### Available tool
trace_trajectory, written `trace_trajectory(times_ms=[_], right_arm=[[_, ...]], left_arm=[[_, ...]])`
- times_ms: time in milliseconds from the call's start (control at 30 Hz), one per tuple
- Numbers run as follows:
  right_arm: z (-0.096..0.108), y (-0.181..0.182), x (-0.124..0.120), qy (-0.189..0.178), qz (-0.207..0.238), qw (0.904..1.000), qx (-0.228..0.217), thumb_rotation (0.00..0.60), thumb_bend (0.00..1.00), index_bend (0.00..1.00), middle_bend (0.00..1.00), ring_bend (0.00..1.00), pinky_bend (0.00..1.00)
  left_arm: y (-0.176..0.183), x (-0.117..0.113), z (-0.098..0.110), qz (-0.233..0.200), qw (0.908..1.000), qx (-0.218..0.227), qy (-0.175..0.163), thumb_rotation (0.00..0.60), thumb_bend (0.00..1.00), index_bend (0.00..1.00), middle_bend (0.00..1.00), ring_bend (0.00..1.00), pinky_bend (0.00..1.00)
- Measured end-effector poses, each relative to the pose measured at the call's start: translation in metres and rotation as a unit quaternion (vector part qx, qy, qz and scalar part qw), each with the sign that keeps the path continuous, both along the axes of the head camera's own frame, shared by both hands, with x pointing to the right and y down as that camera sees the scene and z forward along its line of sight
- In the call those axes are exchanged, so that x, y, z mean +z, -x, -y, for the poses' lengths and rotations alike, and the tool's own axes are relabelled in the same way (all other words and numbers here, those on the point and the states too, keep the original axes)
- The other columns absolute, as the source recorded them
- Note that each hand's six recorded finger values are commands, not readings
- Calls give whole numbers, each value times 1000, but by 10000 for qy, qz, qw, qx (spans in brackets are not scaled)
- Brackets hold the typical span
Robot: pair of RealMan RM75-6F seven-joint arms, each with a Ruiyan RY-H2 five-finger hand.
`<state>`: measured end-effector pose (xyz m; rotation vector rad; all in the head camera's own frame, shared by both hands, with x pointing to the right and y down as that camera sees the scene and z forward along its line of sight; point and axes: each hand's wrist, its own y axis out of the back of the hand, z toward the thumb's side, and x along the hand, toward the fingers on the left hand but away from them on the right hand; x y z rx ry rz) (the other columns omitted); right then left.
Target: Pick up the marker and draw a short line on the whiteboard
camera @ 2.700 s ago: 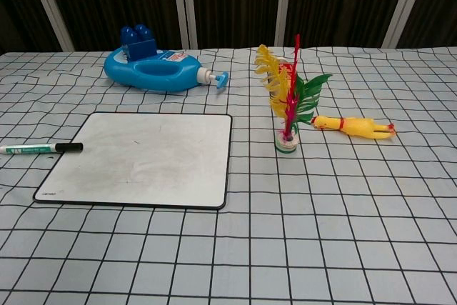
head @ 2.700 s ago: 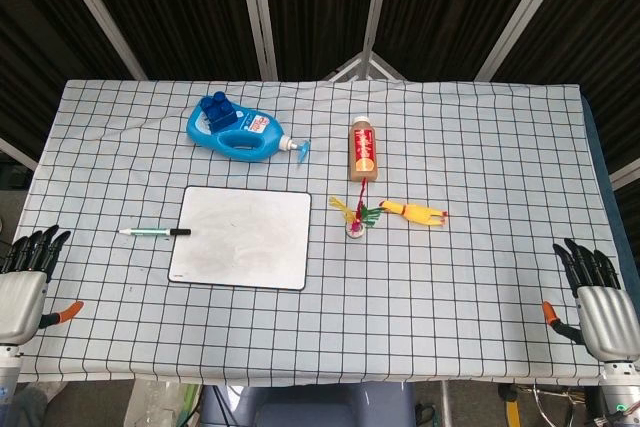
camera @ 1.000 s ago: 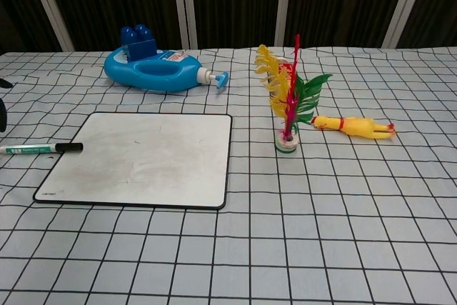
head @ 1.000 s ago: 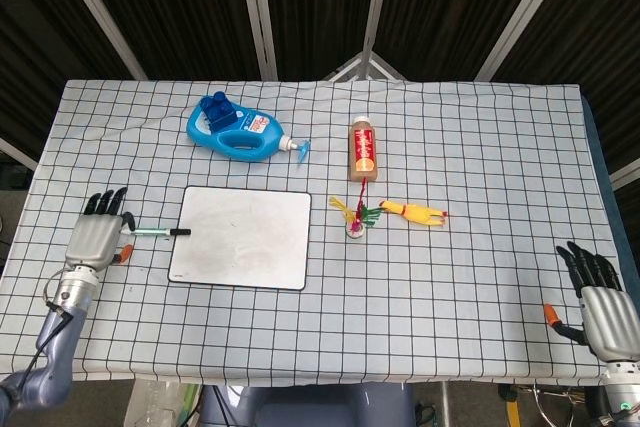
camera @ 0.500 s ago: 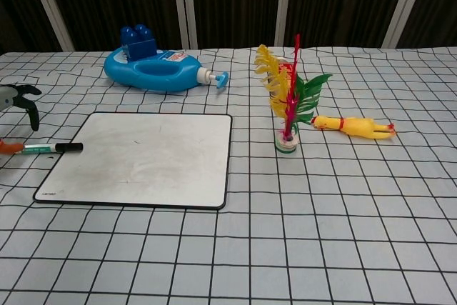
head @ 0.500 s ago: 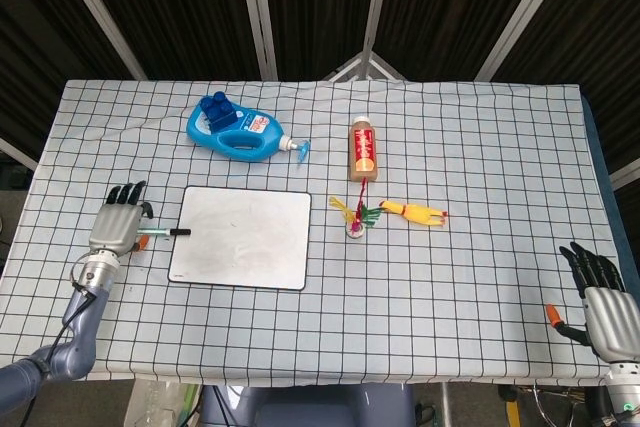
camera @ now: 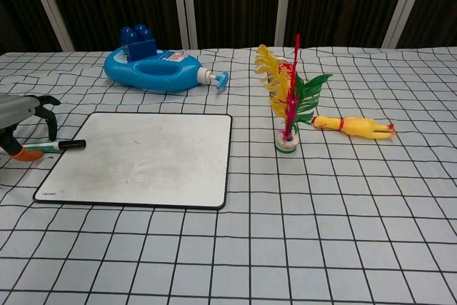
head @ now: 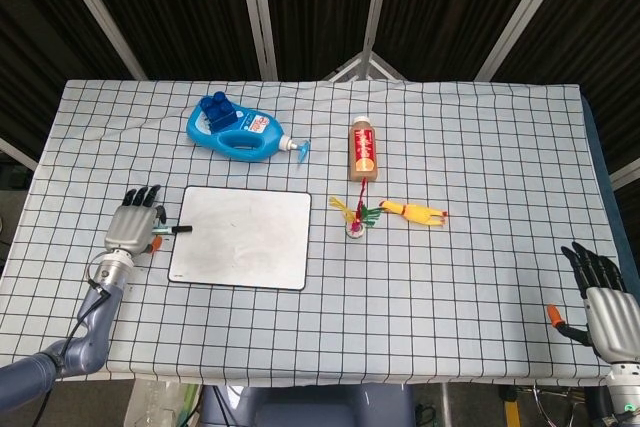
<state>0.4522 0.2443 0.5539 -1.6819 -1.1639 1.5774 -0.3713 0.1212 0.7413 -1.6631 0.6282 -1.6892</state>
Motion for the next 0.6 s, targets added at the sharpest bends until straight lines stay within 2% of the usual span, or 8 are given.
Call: trace_trajectory(times_ms=[300,600], right_arm=[[-2,0,0,-5,16,10000,13,600,354,0,0,0,0],[-1,0,0,-13,23,10000,28,600,354,0,0,0,0]], left_arm=[[2,1,-3,-2,10000,-56,32,600,491,471,14,0,0],[1,1,-2,-35,10000,-89,-4,600,582,575,50,0,0]])
